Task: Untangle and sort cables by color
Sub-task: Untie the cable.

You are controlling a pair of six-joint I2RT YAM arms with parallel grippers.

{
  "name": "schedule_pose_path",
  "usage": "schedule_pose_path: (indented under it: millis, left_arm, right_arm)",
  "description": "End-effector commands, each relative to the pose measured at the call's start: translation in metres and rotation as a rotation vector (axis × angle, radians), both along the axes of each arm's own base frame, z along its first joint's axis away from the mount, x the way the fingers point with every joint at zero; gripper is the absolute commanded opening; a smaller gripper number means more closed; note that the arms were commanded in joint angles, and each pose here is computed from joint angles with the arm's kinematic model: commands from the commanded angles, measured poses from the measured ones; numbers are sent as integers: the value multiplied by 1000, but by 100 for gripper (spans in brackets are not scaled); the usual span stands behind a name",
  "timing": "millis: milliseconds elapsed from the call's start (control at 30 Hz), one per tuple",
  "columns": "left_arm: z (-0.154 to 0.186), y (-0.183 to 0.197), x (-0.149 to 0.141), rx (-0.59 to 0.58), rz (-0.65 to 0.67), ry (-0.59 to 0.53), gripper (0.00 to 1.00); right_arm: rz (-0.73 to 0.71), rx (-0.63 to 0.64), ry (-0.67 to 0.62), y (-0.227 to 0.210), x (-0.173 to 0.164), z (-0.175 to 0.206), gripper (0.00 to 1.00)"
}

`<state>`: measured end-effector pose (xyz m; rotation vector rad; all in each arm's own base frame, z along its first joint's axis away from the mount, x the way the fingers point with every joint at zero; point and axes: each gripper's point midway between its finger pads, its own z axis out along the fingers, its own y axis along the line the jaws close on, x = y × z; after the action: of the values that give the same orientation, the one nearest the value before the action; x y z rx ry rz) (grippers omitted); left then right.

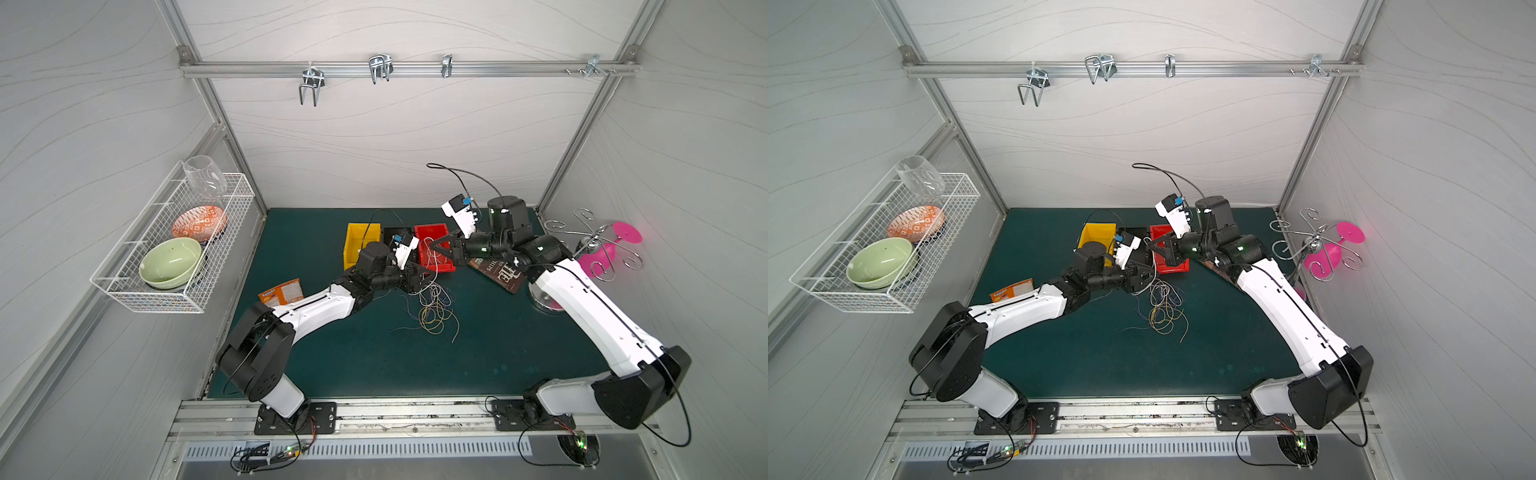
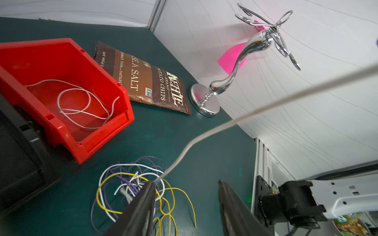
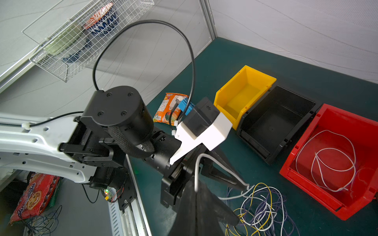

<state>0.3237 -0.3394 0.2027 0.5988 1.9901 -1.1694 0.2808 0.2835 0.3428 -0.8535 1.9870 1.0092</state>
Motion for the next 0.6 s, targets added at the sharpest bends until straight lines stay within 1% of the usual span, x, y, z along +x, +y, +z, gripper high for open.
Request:
schedule_pose_path:
  millis: [0,100,233,267,300,367,400,467,500,567]
  left_arm:
    - [15,-1,12,2,32,-73,54]
    - [14,-6,14,-2,17,-66,53]
    - [11,-8,18,0,18,-67,53]
    - [10,-9,18,0,16,-67,52]
    - [11,-10,19,-2,12,-67,50]
    - [14,-13,17,-15,-11,-67,35]
    - [14,-14,16,-18,-21,-64,26]
    - [15,-10,15,-6,-10,-70,4]
    - [18,-5,15,10,4,-85,0]
    - [24,6,14,45,38,-117,0]
  right_arm:
    - [19,34,-11,0,-11,13,0]
    - [30,54,-9,1,-14,18,0]
    - [16,46,-17,-2,-14,19,0]
    - [17,47,-17,-2,-15,19,0]
    - [19,50,-15,-2,-15,19,0]
    - [15,49,-16,-3,-15,18,0]
    - [5,45,-17,-5,-14,17,2]
    - [-33,21,-18,-13,-8,14,3]
    - [-58,4,-15,-20,-4,10,5]
    - [-118,-35,2,-37,4,-1,11]
